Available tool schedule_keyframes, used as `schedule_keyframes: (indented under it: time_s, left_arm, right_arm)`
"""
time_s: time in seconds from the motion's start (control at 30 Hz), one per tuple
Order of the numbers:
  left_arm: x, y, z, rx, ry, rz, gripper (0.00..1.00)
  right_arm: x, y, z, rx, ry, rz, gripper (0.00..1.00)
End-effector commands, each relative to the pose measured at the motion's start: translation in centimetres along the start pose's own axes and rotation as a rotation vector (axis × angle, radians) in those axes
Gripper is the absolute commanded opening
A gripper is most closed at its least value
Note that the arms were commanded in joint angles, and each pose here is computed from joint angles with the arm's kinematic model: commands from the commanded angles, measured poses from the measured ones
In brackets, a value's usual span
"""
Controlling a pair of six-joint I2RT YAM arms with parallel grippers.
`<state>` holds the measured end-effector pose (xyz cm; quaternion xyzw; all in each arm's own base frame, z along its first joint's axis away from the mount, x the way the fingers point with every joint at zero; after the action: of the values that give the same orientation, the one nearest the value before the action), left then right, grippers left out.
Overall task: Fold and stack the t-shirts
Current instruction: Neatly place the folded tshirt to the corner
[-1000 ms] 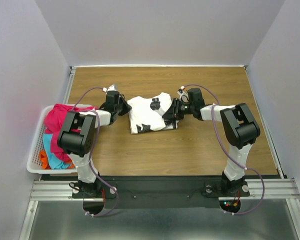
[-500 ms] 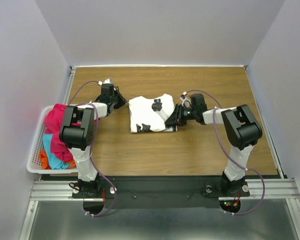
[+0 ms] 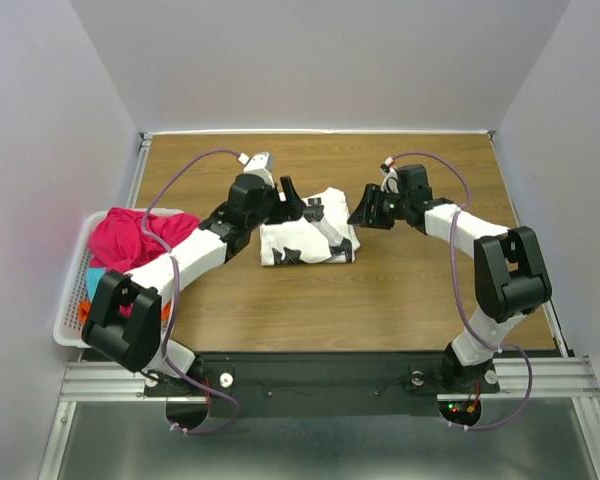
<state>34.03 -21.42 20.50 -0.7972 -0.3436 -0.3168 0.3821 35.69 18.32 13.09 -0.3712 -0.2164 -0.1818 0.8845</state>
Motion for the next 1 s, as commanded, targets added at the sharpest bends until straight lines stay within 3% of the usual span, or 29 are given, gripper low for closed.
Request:
schedule_keyframes:
  time_s: [0.0,0.27,0.53,0.83,0.93,0.97]
  left_arm:
    - [-2.3,-1.5,3.1,0.160,0.050,0.038,0.82]
    - [-3.6,-3.9,5.4,0.283,0.068,0.052,0.78]
    - [-2.0,-6.2,7.5,0.335,0.031,0.005,0.75]
    - [0.5,-9.2,8.9,0.362,0.021,-0.098,0.75]
    - [0.5,-9.4,9.6,0.369,0.020,-0.109,0.74]
    - [0.5,-9.5,9.9,0.368,0.022,-0.112,0.74]
  right_arm:
    - [-0.7,-1.2,-1.6,-0.131,-0.052,0.039,0.58]
    - [-2.1,-0.3,-1.9,-0.131,-0.051,0.101,0.70]
    - [-4.0,3.5,-1.5,-0.131,-0.074,0.197,0.70]
    - [-4.8,5.5,-1.2,-0.203,-0.075,0.219,0.63]
    - [-5.0,5.8,-2.2,-0.263,-0.056,0.219,0.53]
    - [-5.0,5.9,-2.6,-0.287,-0.054,0.221,0.42]
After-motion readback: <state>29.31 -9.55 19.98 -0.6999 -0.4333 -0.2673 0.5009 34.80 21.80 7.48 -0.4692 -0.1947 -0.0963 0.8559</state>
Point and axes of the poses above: each gripper's point midway between its finger pads, its own y axis out along the fingers, its own z axis along the line the jaws close on, x = y × z, the point moved 5 cm from there along -y, back along the fingers, and after that the axes turned 1 degree about -y, right-handed, at the moved point
